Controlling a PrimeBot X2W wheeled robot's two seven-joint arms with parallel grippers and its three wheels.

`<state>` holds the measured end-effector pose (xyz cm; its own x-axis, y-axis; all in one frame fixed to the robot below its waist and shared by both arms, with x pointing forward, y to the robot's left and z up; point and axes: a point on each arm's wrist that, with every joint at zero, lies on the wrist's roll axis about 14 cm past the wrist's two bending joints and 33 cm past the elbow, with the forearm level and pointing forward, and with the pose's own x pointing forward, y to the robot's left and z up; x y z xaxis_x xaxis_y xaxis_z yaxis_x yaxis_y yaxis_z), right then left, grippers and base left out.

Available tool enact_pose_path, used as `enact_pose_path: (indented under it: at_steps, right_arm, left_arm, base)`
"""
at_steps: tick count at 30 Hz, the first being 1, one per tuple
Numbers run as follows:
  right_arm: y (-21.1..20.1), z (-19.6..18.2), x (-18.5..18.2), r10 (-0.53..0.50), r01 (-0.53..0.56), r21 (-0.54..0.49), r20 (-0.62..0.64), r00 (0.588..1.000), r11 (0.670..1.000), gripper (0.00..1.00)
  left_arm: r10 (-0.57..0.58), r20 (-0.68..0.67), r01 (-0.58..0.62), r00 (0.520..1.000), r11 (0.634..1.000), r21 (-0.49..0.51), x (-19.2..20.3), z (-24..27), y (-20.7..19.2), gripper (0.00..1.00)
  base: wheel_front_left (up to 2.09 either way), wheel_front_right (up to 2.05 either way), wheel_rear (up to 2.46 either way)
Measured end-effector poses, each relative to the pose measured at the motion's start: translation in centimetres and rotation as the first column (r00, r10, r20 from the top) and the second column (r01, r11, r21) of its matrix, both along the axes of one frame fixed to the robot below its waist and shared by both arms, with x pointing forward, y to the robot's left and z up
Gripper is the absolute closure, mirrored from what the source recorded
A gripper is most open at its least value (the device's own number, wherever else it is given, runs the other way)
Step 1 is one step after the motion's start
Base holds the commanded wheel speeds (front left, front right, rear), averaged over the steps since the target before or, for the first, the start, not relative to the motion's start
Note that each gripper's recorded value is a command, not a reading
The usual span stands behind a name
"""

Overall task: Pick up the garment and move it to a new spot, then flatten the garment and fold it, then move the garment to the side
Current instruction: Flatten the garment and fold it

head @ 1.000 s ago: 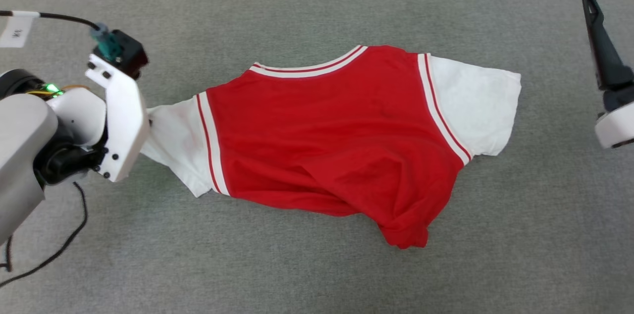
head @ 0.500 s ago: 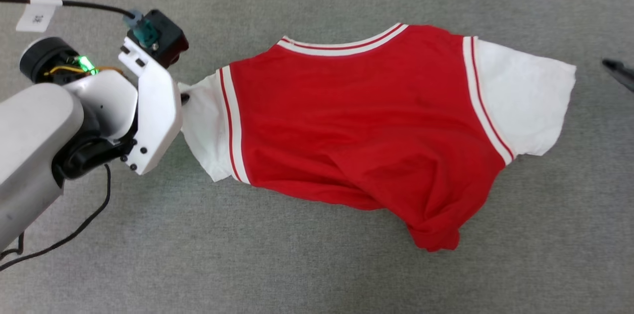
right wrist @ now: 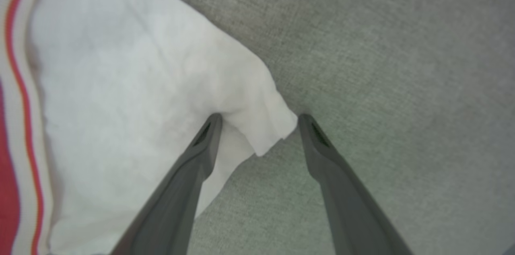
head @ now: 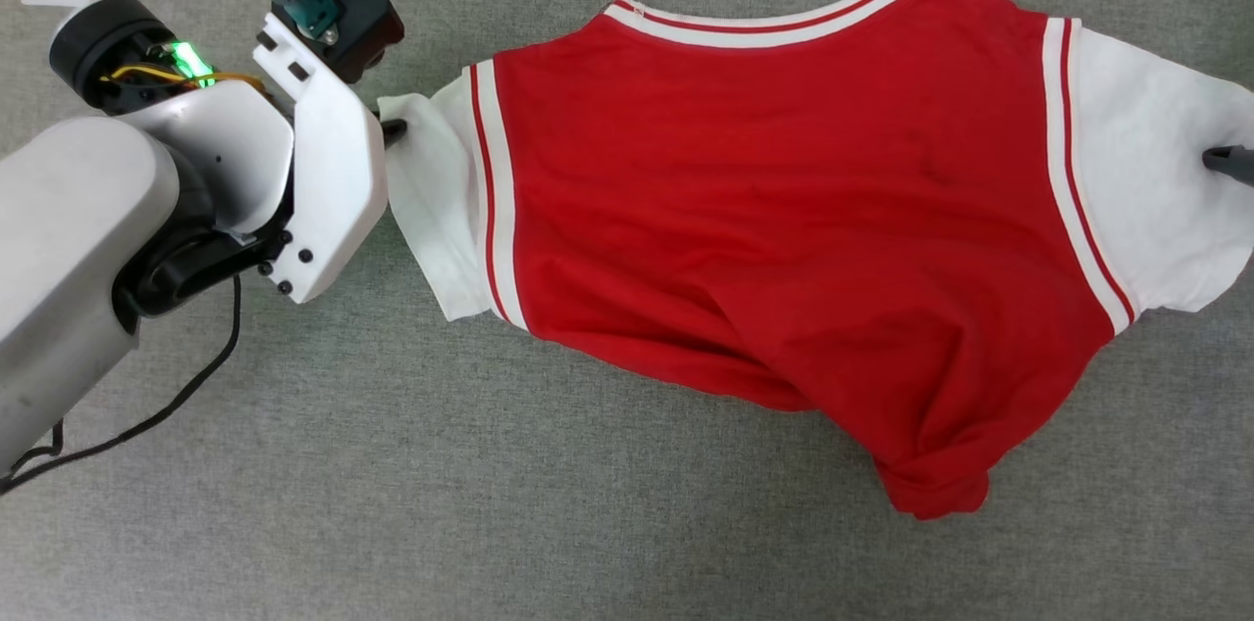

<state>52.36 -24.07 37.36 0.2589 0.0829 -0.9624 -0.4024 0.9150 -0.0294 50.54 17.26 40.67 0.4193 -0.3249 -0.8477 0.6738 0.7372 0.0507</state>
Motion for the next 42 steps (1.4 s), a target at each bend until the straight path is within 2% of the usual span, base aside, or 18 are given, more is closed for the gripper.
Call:
enact_pose_path:
  at_steps: [4,5,6,12,17,20,25,30,35,42]
  right_arm:
    - [0.6,-1.4,-0.3,0.017,-0.017,0.010,-0.011,1.000,1.000,0.00]
    - [0.6,-1.3,-0.3,0.020,-0.020,0.012,-0.003,1.000,1.000,0.73]
    - [0.7,-1.3,-0.3,0.020,-0.020,0.017,0.009,1.000,1.000,1.00]
    - [2.5,1.2,0.6,0.031,-0.045,0.086,0.154,0.988,0.995,1.00]
    - [2.9,6.8,1.8,0.036,-0.086,0.122,0.366,0.930,0.989,1.00]
    - [2.5,10.6,2.0,0.061,-0.124,0.098,0.490,0.870,0.987,1.00]
    - [1.4,17.0,1.9,0.064,-0.148,0.072,0.663,0.746,0.986,1.00]
    - [0.4,23.2,1.8,0.055,-0.151,0.047,0.793,0.607,0.988,1.00]
    - [-0.3,28.4,2.0,0.062,-0.144,0.008,0.878,0.475,0.990,1.00]
    - [0.6,32.2,4.6,0.106,-0.138,-0.058,0.921,0.375,0.989,1.00]
  left_arm:
    - [0.000,-0.006,0.000,1.000,1.000,0.003,0.1,-0.5,0.1,1.00]
    - [-0.001,-0.006,0.001,1.000,1.000,0.002,0.1,-0.5,0.0,1.00]
    - [-0.002,-0.003,0.002,1.000,1.000,0.001,0.1,-0.5,-0.1,1.00]
    - [0.013,0.020,-0.013,1.000,1.000,-0.003,-0.1,0.8,0.1,1.00]
    - [0.010,0.139,-0.001,0.990,0.998,-0.064,0.4,5.0,-0.7,1.00]
    - [0.012,0.231,0.011,0.973,0.995,-0.097,0.7,8.2,-1.1,1.00]
    - [0.003,0.385,0.061,0.923,0.986,-0.155,1.0,13.8,-2.5,1.00]
    - [0.016,0.555,0.109,0.832,0.975,-0.191,1.9,20.3,-3.7,1.00]
    - [0.036,0.663,0.158,0.748,0.960,-0.230,2.9,25.3,-5.4,1.00]
    - [0.094,0.752,0.171,0.652,0.948,-0.268,6.7,29.6,-6.6,1.00]
  base:
    - [0.00,0.00,0.00]
    - [0.00,0.00,0.00]
    - [0.00,0.00,0.00]
    - [0.00,0.00,0.00]
    - [0.00,0.00,0.00]
    - [0.00,0.00,0.00]
    - [0.00,0.00,0.00]
    - [0.00,0.00,0.00]
    - [0.00,0.00,0.00]
    - [0.00,0.00,0.00]
